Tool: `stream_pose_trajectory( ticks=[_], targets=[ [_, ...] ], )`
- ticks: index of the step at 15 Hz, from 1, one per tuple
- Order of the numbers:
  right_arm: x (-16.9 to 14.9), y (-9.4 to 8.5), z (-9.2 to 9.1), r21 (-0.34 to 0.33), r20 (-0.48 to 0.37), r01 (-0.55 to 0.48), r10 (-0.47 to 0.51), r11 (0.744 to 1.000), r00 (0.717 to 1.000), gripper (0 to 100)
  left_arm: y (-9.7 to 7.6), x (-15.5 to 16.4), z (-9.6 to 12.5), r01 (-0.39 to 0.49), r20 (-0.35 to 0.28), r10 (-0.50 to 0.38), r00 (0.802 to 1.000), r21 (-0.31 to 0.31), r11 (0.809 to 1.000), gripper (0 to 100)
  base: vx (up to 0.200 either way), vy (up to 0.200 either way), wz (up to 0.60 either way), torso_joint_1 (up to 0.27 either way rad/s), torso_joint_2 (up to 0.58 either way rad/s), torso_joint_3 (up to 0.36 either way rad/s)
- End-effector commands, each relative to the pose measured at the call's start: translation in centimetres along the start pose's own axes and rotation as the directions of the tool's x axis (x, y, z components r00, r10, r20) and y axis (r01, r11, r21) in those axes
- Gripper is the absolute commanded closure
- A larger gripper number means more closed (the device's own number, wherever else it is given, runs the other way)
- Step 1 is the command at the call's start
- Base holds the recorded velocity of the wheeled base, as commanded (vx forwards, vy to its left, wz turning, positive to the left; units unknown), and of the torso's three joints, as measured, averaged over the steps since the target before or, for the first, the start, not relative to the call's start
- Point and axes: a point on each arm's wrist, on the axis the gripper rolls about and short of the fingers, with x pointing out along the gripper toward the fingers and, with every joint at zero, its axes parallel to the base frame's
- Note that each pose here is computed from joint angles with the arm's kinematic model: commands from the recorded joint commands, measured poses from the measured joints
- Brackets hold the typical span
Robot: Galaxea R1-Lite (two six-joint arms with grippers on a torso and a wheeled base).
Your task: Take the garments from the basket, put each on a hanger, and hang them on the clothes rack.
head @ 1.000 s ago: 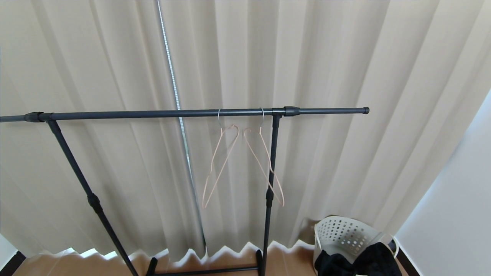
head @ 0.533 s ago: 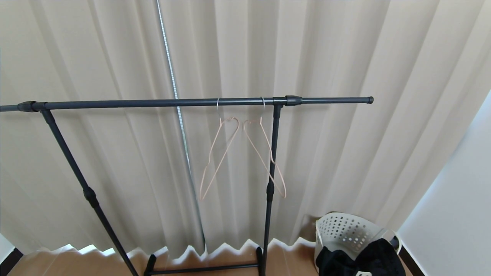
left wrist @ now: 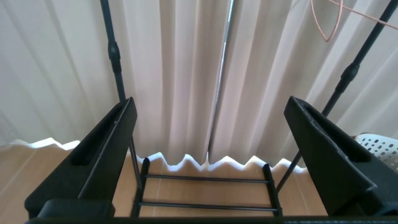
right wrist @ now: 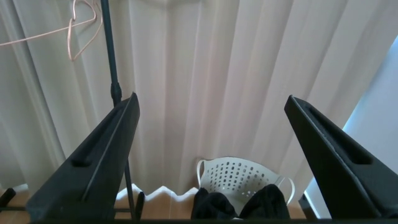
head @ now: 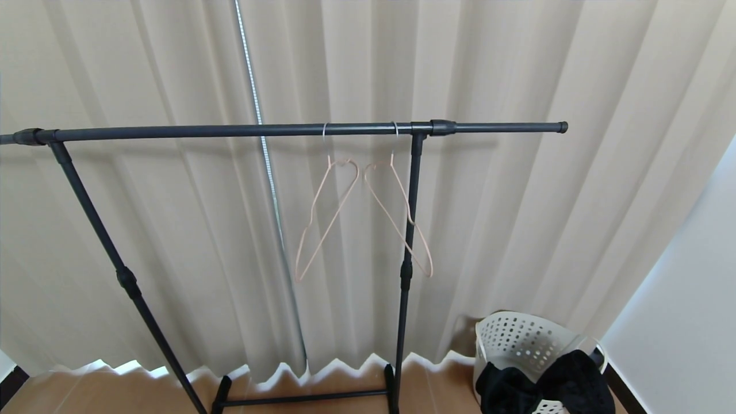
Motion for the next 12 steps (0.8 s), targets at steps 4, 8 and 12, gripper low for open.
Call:
stream_pose_trajectory(
  ticks=[4,8,12],
  targets=[
    [0.0,0.0,0.01,0.006,0.001,0.001,-0.001,1.0,1.0,0,-0.01,0.01,0.0,0.004,-0.001,-0.004,1.0,0.001,1.0,0,0.0,0.0,0.0,-0.205,0.5,0.292],
    [0.0,0.0,0.01,0.006,0.001,0.001,-0.001,1.0,1.0,0,-0.01,0.01,0.0,0.004,-0.001,-0.004,1.0,0.003,1.0,0,0.0,0.0,0.0,-0.222,0.55,0.323],
    [0.0,0.0,0.01,0.001,0.001,-0.001,0.001,1.0,1.0,0,-0.01,0.01,0.0,0.005,-0.001,-0.005,1.0,0.004,1.0,0,0.0,0.0,0.0,-0.194,0.52,0.33]
  ],
)
